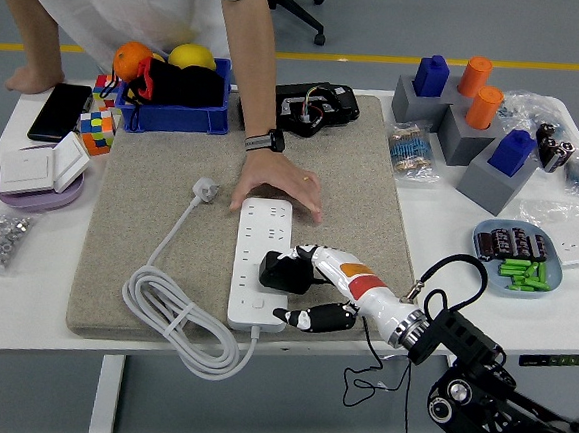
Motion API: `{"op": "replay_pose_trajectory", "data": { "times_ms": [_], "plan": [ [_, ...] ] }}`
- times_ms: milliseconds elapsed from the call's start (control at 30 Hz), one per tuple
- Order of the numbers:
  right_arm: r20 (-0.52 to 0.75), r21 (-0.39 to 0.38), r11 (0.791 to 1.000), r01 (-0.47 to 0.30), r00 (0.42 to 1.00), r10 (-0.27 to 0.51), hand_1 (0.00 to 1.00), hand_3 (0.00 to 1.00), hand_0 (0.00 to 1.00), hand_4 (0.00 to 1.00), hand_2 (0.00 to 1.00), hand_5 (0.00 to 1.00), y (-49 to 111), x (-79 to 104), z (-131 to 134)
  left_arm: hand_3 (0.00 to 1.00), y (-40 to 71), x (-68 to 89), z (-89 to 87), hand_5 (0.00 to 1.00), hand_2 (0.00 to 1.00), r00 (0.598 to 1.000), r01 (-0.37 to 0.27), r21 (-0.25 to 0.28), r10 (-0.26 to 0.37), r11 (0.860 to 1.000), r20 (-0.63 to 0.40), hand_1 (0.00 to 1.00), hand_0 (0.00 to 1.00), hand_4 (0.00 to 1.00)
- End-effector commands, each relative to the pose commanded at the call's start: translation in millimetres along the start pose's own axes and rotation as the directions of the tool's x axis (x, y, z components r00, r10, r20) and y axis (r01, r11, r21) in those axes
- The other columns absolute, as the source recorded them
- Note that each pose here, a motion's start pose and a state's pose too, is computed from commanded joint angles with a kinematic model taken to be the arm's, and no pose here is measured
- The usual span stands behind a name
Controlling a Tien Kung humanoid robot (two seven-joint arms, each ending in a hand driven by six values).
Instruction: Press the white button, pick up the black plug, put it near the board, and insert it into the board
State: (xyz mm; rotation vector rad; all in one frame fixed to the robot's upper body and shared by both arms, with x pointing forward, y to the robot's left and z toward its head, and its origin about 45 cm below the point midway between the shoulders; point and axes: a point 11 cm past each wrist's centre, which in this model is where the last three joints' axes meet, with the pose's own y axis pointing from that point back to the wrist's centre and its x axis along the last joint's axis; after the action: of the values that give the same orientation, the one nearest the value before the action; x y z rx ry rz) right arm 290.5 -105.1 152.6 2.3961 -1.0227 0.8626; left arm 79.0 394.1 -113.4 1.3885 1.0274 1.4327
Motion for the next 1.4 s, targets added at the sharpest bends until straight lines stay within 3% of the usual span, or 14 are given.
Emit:
{"op": "replay_pose_trajectory", "data": {
  "times_ms": [733, 1400],
  "plan": [
    [0.001, 0.014, 1.0, -0.002, 1.0, 0.002, 0.738, 0.642, 0.796, 0.846, 0.699, 0.197, 0.0, 1.5, -5.0, 0.576, 0.0, -0.6, 0.1, 0.27, 0.511, 1.0, 0.002, -0.001, -0.002, 1.0, -0.004, 0.496, 0.466, 0.583],
    [-0.001, 0.026, 0.999, 0.041, 0.999, -0.041, 0.728, 0.639, 0.787, 0.844, 0.697, 0.195, -4.5, -9.2, -7.7, 0.576, 0.0, -0.4, 0.6, 0.269, 0.512, 1.0, 0.0, -0.003, 0.0, 1.0, -0.004, 0.496, 0.467, 0.583]
  ]
}}
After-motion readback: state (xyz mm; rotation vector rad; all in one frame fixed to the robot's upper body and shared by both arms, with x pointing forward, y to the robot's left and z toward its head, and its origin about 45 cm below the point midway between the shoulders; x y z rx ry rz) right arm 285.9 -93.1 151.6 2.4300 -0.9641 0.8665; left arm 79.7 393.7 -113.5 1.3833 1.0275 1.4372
